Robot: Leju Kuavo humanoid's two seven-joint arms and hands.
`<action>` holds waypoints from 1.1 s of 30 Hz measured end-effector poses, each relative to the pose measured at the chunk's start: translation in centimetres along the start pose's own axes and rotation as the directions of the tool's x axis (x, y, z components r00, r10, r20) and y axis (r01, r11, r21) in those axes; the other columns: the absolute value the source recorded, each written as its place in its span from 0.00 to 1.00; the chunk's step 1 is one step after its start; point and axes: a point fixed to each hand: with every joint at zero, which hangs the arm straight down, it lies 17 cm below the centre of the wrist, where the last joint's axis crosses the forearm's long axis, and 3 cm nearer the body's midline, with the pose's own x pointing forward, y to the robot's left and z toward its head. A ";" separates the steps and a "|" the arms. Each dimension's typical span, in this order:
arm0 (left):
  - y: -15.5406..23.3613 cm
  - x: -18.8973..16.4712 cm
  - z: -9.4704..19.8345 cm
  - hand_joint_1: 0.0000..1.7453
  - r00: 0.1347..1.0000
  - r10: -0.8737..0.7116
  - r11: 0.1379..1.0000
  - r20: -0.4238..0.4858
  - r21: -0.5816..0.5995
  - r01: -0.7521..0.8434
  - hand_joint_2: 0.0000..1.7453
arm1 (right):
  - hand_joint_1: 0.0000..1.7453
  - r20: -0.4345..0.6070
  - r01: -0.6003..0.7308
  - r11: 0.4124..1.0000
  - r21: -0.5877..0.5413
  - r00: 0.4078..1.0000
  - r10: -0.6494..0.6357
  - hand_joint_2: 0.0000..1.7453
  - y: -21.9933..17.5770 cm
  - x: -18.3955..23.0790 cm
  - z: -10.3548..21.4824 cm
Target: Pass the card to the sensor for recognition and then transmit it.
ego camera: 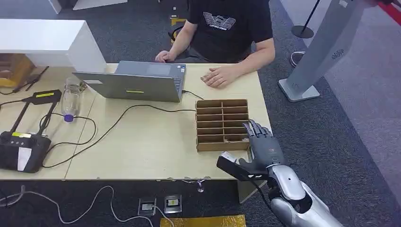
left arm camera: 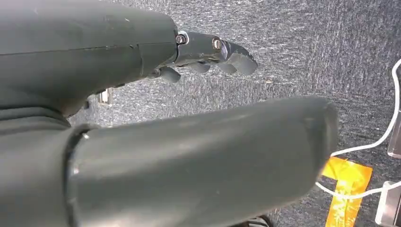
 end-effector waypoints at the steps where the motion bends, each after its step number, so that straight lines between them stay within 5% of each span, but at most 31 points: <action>1: 0.0 0.0 0.0 0.00 1.000 -0.004 1.000 0.000 -0.001 0.004 0.00 | 0.00 0.000 0.002 1.000 0.002 1.000 -0.002 1.00 0.1 0.1 0.0; 33: -0.2 -0.1 0.1 0.00 0.998 -0.058 0.998 0.009 -0.022 0.059 0.00 | 0.00 0.120 -0.086 0.995 0.041 0.990 0.080 1.00 1.7 3.9 -2.7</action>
